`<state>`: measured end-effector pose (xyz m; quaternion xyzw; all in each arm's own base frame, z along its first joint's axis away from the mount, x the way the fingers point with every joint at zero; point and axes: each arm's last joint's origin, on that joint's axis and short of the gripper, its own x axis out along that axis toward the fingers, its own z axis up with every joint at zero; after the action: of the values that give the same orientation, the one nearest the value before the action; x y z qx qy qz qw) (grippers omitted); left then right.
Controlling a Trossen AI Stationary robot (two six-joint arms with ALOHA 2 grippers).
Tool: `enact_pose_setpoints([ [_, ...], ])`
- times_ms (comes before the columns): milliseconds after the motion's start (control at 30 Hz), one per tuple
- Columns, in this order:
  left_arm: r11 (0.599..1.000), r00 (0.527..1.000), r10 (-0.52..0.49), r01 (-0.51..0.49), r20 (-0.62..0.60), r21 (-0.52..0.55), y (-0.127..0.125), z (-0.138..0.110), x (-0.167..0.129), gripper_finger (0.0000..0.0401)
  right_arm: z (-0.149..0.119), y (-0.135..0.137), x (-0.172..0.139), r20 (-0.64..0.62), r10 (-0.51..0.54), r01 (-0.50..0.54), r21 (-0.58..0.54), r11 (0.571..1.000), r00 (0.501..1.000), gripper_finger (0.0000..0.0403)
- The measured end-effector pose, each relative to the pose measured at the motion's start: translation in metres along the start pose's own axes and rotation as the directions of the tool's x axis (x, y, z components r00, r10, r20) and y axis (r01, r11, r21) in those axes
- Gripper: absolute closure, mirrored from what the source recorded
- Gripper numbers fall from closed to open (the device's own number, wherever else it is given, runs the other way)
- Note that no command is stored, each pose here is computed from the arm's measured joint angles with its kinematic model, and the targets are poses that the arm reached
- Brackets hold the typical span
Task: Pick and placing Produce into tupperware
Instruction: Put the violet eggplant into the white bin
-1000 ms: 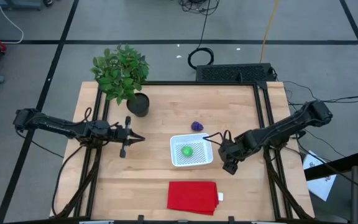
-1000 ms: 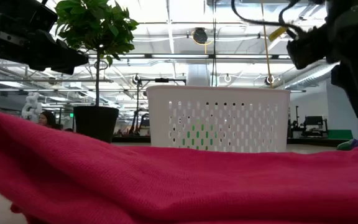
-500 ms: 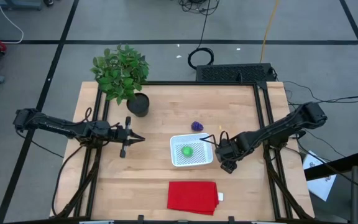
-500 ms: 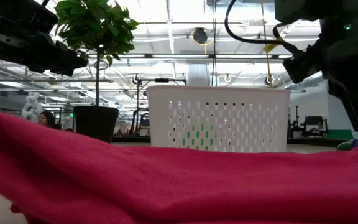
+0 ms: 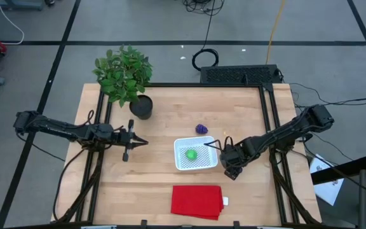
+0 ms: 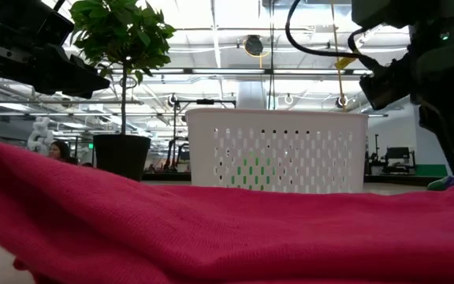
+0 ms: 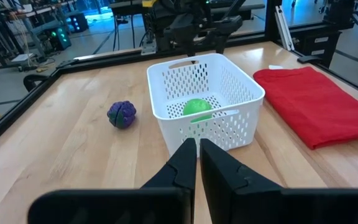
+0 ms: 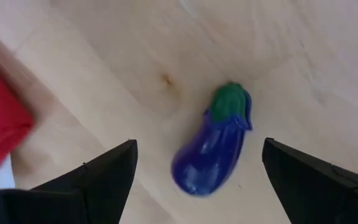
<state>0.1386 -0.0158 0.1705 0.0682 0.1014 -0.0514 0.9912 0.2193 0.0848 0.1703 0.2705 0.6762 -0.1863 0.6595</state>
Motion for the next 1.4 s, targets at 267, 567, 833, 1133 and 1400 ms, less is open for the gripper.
enact_pose_setpoints([
  [267, 1.000, 1.000, 0.000, 0.000, 0.000, 0.000, 0.000, 0.000, 0.000, 0.0375, -0.005, -0.011, 0.017, -0.016, -0.021, 0.022, 0.049, 0.999, 1.000, 0.0067],
  [567, 1.000, 1.000, 0.000, 0.000, 0.000, 0.000, 0.000, 0.000, 0.000, 0.0375, -0.008, -0.018, 0.032, -0.018, 0.016, -0.015, 0.071, 0.997, 1.000, 0.0067],
  [833, 1.000, 1.000, 0.000, 0.000, 0.000, 0.000, 0.000, 0.000, 0.000, 0.0375, -0.010, -0.022, 0.037, -0.027, 0.008, -0.006, 0.057, 0.998, 1.000, 0.0070],
  [1133, 1.000, 1.000, 0.000, 0.000, 0.000, 0.000, 0.000, 0.000, 0.000, 0.0375, -0.010, -0.023, 0.037, -0.031, -0.001, 0.002, 0.035, 0.999, 1.000, 0.0120],
  [1400, 1.000, 1.000, 0.000, 0.000, 0.000, 0.000, 0.000, 0.000, 0.000, 0.0375, -0.011, -0.025, 0.033, -0.017, 0.009, -0.009, 0.010, 1.000, 1.000, 0.0172],
])
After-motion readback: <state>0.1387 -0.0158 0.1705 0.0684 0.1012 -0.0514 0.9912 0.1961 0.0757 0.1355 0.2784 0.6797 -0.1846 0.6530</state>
